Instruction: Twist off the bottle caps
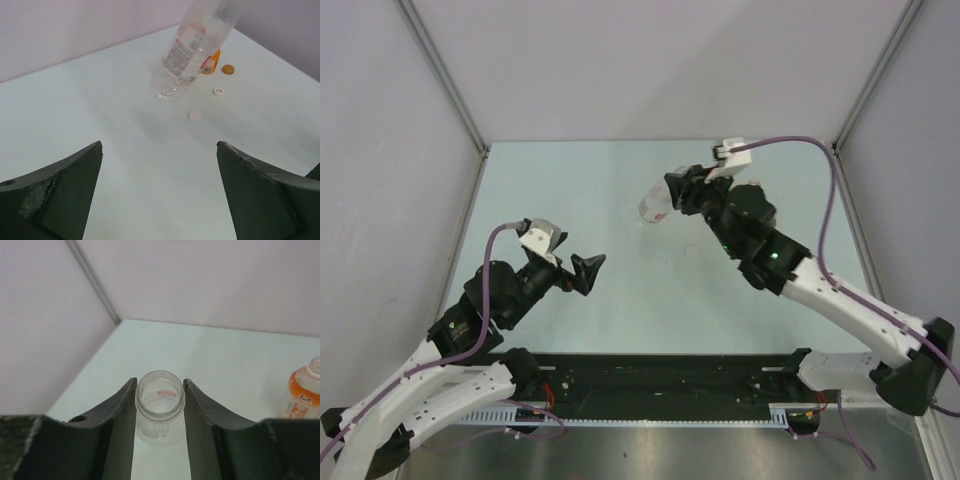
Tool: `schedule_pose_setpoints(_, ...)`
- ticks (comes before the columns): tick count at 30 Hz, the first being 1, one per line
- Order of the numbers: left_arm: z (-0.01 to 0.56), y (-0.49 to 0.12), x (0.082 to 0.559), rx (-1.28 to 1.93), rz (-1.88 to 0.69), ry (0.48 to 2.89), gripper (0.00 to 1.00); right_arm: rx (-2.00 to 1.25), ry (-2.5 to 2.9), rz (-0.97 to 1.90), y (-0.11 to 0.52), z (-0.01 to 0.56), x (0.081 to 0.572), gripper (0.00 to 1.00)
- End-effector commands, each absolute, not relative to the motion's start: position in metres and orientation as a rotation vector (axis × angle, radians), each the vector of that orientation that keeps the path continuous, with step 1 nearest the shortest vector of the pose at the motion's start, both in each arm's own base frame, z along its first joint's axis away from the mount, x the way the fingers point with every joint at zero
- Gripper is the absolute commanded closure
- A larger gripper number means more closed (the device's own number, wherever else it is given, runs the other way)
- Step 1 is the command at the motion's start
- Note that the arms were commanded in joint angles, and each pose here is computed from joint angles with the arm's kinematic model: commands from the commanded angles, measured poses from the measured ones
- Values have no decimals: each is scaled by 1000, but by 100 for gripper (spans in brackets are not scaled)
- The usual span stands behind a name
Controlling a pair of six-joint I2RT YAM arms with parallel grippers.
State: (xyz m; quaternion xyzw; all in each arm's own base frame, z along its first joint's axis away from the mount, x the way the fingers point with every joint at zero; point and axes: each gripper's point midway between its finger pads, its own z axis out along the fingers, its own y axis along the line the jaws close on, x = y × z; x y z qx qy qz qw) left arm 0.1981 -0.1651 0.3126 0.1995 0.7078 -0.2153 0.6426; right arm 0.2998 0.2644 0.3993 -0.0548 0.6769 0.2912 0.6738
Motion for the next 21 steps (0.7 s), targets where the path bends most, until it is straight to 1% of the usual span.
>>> schedule_pose_setpoints(1,301,-153,201,402,-444,1653,0,-90,1509,314,256,376,348,100)
schedule_pose_setpoints(4,292,-157,200,423,-455,1665,0,-88,1492,221,265,360,370,100)
schedule_pose_setpoints(5,290,-157,201,425,-451,1667,0,-65,1472,211,266,366,376,100)
schedule_pose_setpoints(6,286,-157,201,428,-441,1677,0,-63,1492,156,269,351,386,100)
schedule_pose_setpoints(9,280,-157,200,435,-441,1693,0,-56,1477,124,275,343,402,100)
schedule_pose_setpoints(12,276,-158,198,441,-449,1696,0,-27,1484,124,276,341,419,100)
schedule_pose_setpoints(13,273,-158,198,444,-449,1699,0,-27,1501,118,277,330,426,100)
schedule_pose_setpoints(21,269,-160,194,460,-472,1697,0,36,1561,147,276,302,462,100)
